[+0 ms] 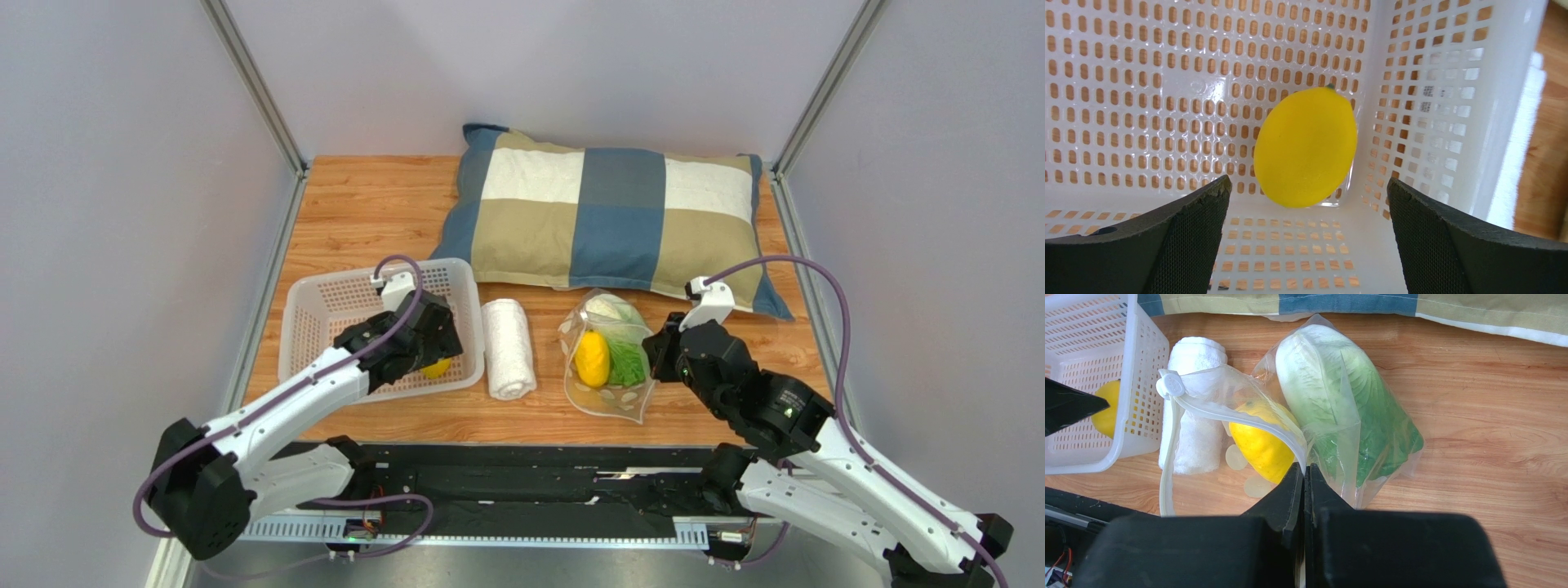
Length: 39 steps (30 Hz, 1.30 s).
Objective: Open the zip-top bag and remove the fake food
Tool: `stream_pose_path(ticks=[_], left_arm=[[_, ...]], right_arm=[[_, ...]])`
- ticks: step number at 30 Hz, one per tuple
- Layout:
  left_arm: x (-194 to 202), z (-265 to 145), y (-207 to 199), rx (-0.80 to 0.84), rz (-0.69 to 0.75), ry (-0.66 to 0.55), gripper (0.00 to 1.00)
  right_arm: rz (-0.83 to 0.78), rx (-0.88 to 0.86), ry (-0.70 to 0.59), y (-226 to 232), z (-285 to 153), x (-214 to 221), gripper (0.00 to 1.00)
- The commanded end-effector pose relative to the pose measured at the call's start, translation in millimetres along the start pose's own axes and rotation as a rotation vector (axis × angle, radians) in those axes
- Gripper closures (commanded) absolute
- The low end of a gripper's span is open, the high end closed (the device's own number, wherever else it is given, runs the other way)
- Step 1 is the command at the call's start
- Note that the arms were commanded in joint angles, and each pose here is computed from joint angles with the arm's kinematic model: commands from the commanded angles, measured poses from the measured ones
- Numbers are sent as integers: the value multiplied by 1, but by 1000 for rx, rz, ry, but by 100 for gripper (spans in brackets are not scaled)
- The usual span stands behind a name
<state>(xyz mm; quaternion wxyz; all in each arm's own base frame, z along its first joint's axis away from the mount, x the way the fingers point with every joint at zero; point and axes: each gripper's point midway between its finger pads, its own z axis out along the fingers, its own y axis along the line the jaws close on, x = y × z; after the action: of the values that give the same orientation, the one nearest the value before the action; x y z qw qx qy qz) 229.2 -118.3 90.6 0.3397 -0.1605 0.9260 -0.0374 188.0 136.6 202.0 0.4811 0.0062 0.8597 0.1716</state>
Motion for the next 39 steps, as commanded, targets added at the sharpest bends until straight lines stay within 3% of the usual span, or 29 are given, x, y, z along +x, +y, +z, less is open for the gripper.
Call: stream_pose_path(ticks=[1, 4, 6, 7, 8, 11, 12, 15, 19, 24, 29, 36, 39], left_arm=[[-26, -35, -6, 86, -46, -66, 2], [-47, -70, -51, 383, -9, -126, 14], [-35, -104, -93, 703, 61, -85, 24], [-47, -128, -119, 874, 72, -143, 26], [-32, -147, -136, 1026, 120, -75, 27], [-26, -187, -173, 1194, 236, -65, 36], [-8, -204, -185, 1239, 335, -60, 38], [12, -220, -212, 1228, 438, -45, 45], [35, -223, -240, 1234, 451, -32, 53], [71, -191, -270, 1119, 493, 60, 54], [80, -154, -292, 995, 506, 52, 52], [74, -100, -275, 763, 528, -72, 47], [75, -88, -266, 700, 518, -88, 35]], right_arm=[[21, -34, -37, 10, -4, -14, 100], [27, -41, -40, 11, -4, -15, 100], [28, -45, -44, 13, -2, -16, 100], [28, -49, -41, 14, -2, -15, 100], [27, -50, -41, 15, -1, -15, 100], [26, -48, -35, 16, 1, -15, 100], [22, -45, -34, 15, 1, -15, 100], [26, -42, -36, 15, 2, -15, 100], [40, -49, -40, 17, -1, -18, 100], [122, -33, -39, 17, -5, -21, 100], [170, -118, -22, 36, -8, -23, 100], [213, -168, -24, 46, -13, -28, 100], [215, -172, -30, 47, -15, -30, 100]])
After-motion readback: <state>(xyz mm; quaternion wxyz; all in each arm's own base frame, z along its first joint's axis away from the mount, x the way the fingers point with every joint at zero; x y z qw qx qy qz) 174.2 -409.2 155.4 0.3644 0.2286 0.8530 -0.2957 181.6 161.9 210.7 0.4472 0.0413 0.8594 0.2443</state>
